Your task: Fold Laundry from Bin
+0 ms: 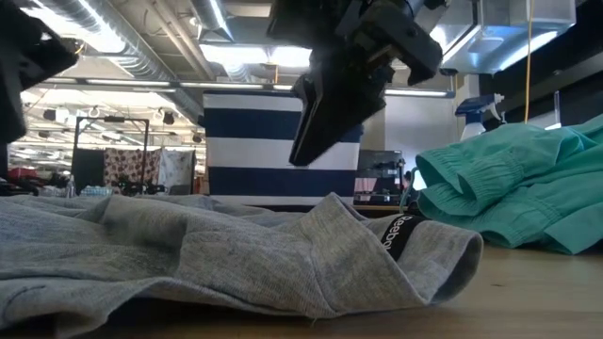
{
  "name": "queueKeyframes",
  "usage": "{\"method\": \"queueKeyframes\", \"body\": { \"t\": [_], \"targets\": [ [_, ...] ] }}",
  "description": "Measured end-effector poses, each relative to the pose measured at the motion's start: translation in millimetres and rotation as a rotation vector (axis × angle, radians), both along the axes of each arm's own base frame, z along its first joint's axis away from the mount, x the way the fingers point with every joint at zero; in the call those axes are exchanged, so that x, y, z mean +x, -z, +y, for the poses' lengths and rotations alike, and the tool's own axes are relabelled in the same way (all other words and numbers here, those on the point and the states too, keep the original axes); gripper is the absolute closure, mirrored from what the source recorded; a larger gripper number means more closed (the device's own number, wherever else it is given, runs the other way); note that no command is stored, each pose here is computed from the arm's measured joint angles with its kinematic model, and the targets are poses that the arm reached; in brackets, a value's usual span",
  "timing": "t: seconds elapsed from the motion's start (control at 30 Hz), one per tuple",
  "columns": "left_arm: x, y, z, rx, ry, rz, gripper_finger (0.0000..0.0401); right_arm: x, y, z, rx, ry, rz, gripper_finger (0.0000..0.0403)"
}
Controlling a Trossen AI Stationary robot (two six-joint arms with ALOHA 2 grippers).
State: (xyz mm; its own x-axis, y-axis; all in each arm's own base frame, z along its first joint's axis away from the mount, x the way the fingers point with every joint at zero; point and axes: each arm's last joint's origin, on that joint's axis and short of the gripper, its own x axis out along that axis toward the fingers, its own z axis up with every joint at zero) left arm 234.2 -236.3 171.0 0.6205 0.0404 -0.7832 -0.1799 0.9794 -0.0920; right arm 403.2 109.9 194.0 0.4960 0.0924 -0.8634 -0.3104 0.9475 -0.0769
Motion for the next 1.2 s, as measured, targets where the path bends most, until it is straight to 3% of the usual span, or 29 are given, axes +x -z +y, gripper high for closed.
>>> {"method": "queueKeyframes", "body": {
  "t": [0.2,0.43,0.7,0.87,1.03,1.2],
  "targets": [
    [4.7,-1.4,0.1,0.025,0.061,-0.021,0.0307,-7.6,-11.9,15.2,-0.03,-0.022,-0.043,0.0337],
    [0.9,-1.1,-3.8,-0.003,0.067,-0.008,0.0307,-36.5,-9.4,36.5,-0.063,-0.045,-0.08,0.0337],
    [1.6,4.9,-2.7,-0.005,0.078,0.04,0.0307,-73.9,-17.8,30.9,0.082,0.002,-0.28,0.0337],
    [1.8,15.9,-7.3,-0.055,0.128,0.122,0.0305,-84.4,-12.7,25.4,0.108,0.045,-0.266,0.0337],
    [4.4,16.4,-11.2,-0.105,0.152,0.117,0.027,-83.7,-10.2,25.9,0.111,0.048,-0.262,0.0337],
    [6.2,15.8,-11.2,-0.067,0.17,0.082,0.0215,-83.5,-9.8,25.9,0.123,0.063,-0.259,0.0337]
  ]
}}
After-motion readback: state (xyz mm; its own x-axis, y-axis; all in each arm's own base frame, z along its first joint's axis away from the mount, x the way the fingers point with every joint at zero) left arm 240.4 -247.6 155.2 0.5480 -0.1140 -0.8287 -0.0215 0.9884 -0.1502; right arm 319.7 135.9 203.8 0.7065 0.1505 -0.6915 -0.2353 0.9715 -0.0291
